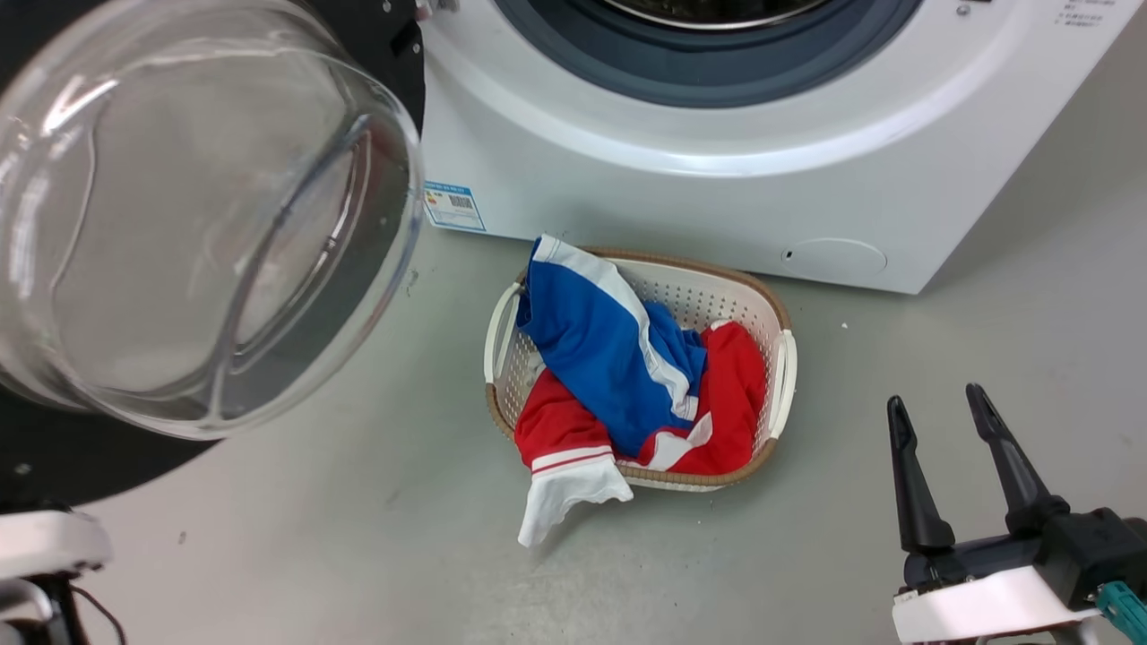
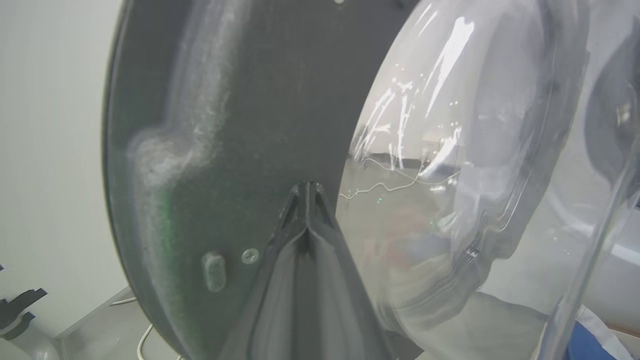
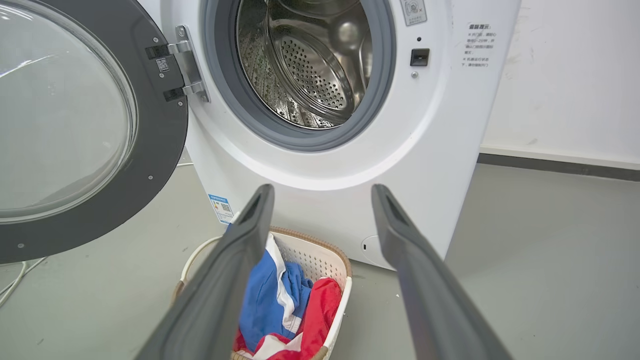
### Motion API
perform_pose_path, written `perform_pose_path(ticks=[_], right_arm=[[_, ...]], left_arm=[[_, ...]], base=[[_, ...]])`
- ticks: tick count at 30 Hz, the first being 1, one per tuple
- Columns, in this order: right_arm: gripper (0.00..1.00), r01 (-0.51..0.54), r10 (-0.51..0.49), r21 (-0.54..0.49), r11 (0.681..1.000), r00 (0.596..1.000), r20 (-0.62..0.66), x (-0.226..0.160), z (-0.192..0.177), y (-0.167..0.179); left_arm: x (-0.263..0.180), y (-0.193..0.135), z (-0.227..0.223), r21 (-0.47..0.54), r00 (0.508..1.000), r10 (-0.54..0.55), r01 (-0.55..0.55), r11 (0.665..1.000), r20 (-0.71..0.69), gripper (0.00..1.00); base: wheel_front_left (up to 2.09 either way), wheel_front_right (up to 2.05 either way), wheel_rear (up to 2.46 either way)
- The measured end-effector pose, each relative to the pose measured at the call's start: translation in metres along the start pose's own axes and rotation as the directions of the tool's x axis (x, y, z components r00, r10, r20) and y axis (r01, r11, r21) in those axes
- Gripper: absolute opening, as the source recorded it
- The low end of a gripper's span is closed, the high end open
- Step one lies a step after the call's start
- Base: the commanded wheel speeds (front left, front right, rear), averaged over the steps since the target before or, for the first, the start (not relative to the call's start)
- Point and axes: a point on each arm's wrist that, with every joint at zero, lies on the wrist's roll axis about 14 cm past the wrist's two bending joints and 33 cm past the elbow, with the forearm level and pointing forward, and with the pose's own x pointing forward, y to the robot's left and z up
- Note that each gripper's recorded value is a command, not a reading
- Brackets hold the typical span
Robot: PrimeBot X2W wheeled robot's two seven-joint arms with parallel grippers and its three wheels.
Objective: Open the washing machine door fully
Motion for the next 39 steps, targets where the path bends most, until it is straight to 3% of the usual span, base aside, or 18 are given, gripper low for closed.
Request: perform_pose_path(ticks=[23, 39], right_arm=[[1.00, 0.026, -0.027, -0.023, 0.999, 0.999, -0.028, 0.014, -0.016, -0.015], [1.00, 0.056, -0.056, -0.026, 0.998, 0.998, 0.015, 0.007, 0.003, -0.022]], left_arm=[[0.069, 0.046, -0.022, 0.061, 0.992, 0.096, -0.091, 0.994, -0.078, 0.00], [0.065, 0.053, -0.018, 0.015, 0.993, 0.093, -0.092, 0.996, -0.071, 0.00]], base=[[0.00, 0.00, 0.00], [0.00, 0.00, 0.00]])
